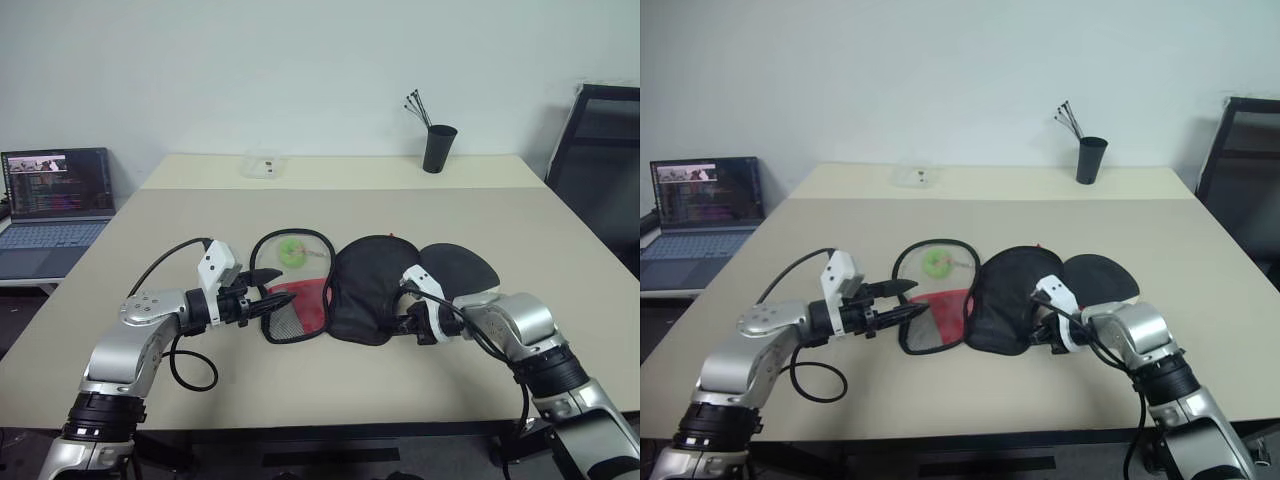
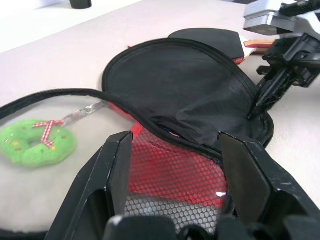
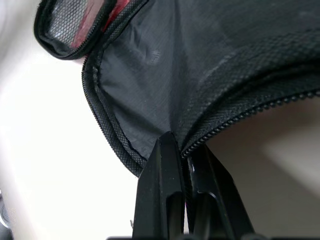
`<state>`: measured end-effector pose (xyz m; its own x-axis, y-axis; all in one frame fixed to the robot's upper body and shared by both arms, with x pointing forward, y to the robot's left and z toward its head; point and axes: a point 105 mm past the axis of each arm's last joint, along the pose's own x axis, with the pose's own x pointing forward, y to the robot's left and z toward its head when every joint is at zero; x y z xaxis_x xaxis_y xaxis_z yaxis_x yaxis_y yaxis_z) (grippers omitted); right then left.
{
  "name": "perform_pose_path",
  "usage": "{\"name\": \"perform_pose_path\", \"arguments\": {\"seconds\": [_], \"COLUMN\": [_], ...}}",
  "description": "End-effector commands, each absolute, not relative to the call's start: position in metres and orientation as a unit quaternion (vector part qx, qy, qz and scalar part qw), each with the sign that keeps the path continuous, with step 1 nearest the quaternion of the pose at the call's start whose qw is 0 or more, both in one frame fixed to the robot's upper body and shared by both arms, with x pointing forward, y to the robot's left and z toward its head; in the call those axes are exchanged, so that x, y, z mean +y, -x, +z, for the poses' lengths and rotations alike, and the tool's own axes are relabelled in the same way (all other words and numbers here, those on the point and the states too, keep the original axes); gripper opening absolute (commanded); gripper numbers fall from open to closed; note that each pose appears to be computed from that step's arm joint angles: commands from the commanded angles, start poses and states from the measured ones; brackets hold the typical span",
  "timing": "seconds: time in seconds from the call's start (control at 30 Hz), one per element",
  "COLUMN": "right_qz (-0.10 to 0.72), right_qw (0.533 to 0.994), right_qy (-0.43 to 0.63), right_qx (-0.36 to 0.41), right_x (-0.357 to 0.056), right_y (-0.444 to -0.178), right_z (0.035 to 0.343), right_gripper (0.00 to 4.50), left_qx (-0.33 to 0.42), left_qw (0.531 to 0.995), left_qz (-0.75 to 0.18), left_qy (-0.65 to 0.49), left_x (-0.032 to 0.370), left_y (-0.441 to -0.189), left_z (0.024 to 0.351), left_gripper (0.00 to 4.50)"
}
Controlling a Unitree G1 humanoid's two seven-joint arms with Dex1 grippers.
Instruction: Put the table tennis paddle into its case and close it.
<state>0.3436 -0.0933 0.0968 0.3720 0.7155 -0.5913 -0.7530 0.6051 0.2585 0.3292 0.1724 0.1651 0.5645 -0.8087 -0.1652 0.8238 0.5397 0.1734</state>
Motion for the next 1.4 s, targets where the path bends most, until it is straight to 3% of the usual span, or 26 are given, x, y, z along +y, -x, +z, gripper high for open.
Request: {"name": "perform_pose_path", "arguments": {"seconds": [0.03, 0.33, 0.77, 0.97, 1.13, 1.27, 1.4], "right_qz": [0.422, 0.413, 0.37, 0.375, 0.284, 0.192, 0.156], "right_qw": [0.842, 0.847, 0.874, 0.881, 0.931, 0.956, 0.958], "right_qy": [0.059, 0.072, 0.112, 0.164, 0.121, 0.098, 0.09], "right_qx": [0.332, 0.326, 0.294, 0.236, 0.195, 0.199, 0.222], "right_x": [-0.107, -0.112, -0.144, -0.17, -0.207, -0.249, -0.268], "right_y": [-0.359, -0.372, -0.39, -0.37, -0.367, -0.361, -0.352], "right_z": [0.104, 0.109, 0.13, 0.16, 0.183, 0.177, 0.159], "right_gripper": [0.01, 0.01, 4.36, 4.46, 4.46, 4.46, 4.46], "left_qx": [0.013, 0.012, 0.007, 0.003, -0.008, -0.013, -0.018], "left_qw": [0.873, 0.873, 0.869, 0.867, 0.858, 0.846, 0.84], "left_qz": [-0.471, -0.471, -0.476, -0.481, -0.499, -0.518, -0.528], "left_qy": [-0.13, -0.129, -0.13, -0.13, -0.125, -0.124, -0.126], "left_x": [0.168, 0.165, 0.156, 0.151, 0.139, 0.128, 0.121], "left_y": [-0.33, -0.33, -0.333, -0.335, -0.336, -0.34, -0.344], "left_z": [0.175, 0.173, 0.172, 0.171, 0.172, 0.174, 0.175], "left_gripper": [2.98, 2.98, 2.98, 2.98, 2.98, 2.98, 2.98]}}
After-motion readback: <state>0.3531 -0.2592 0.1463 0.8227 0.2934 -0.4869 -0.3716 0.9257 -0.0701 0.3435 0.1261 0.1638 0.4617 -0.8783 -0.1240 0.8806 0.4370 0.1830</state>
